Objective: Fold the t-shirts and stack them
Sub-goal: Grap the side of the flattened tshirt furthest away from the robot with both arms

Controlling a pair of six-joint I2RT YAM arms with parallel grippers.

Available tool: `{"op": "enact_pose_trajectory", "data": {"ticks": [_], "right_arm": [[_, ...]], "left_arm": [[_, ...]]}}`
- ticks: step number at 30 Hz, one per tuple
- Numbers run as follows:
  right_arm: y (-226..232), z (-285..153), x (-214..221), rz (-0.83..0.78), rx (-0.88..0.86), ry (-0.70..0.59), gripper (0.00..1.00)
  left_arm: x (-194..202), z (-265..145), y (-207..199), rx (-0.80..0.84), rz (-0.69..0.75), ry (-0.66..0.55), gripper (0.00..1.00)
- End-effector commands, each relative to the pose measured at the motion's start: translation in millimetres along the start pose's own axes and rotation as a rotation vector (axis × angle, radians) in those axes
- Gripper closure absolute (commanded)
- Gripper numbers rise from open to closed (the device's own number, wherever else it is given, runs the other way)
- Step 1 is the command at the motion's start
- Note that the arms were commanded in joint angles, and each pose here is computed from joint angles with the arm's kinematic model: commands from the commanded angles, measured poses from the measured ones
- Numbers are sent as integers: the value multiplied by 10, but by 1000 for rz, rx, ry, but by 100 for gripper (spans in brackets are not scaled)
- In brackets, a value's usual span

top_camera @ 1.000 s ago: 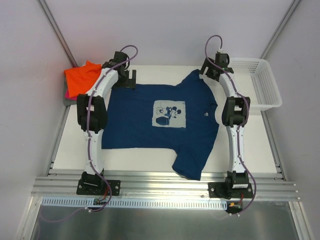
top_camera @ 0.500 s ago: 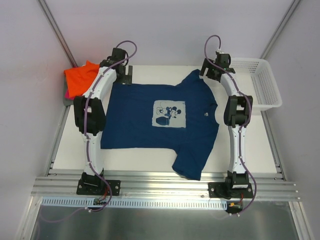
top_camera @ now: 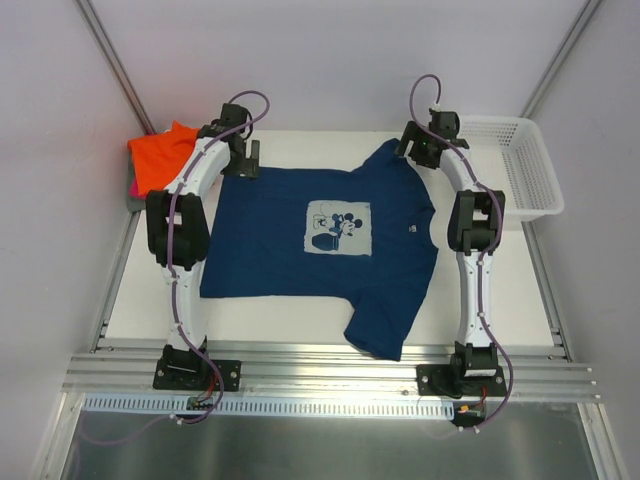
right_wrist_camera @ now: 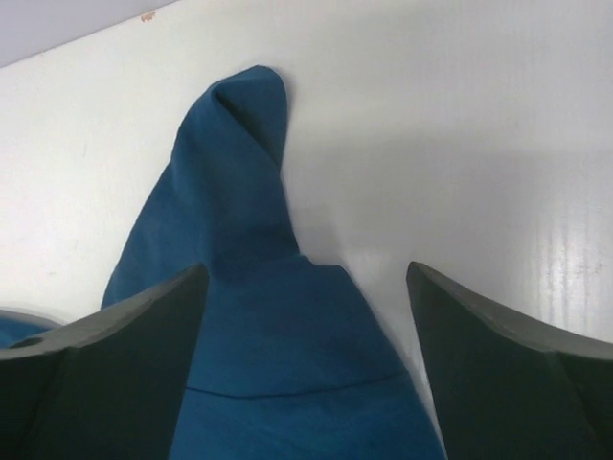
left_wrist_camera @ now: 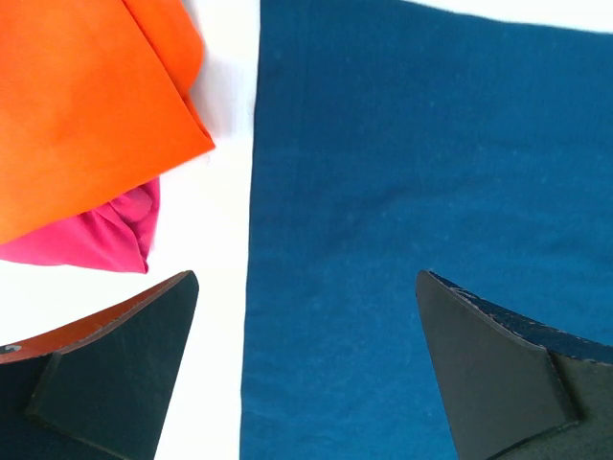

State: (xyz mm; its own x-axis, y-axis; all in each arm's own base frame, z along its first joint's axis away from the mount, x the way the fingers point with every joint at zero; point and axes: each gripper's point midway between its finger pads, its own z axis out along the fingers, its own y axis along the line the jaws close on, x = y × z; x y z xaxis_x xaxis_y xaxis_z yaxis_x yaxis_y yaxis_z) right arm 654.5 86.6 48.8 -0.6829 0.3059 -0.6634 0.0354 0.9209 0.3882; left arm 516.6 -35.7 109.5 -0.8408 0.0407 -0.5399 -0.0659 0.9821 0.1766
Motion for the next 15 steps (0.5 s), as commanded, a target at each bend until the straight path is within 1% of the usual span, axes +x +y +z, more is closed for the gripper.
{"op": "enact_pose_trajectory", "data": {"ticks": [1,3,7,10,13,15], "right_arm": [[343,-59,-145,6,-66,-36,13],[467,-42,-134,9,-89,-38,19],[598,19,-91,19,-125,-38,20],[645,33,-52,14,-134,-31,25],[607,15,-46,20,-119,-27,25],[563,-9,-46,25,-105,-24,24]], "left_arm": [[-153,-306,22,10,-1,-63,1],[-131,-299,29,3,3,-58,1],[-88,-165,123,-22,-23,-35,1],[-106,43,233,-36,-31,-18,1],[-206,238,196,35,-37,-22,1],[-309,363,157,71,-40,-39,4]]}}
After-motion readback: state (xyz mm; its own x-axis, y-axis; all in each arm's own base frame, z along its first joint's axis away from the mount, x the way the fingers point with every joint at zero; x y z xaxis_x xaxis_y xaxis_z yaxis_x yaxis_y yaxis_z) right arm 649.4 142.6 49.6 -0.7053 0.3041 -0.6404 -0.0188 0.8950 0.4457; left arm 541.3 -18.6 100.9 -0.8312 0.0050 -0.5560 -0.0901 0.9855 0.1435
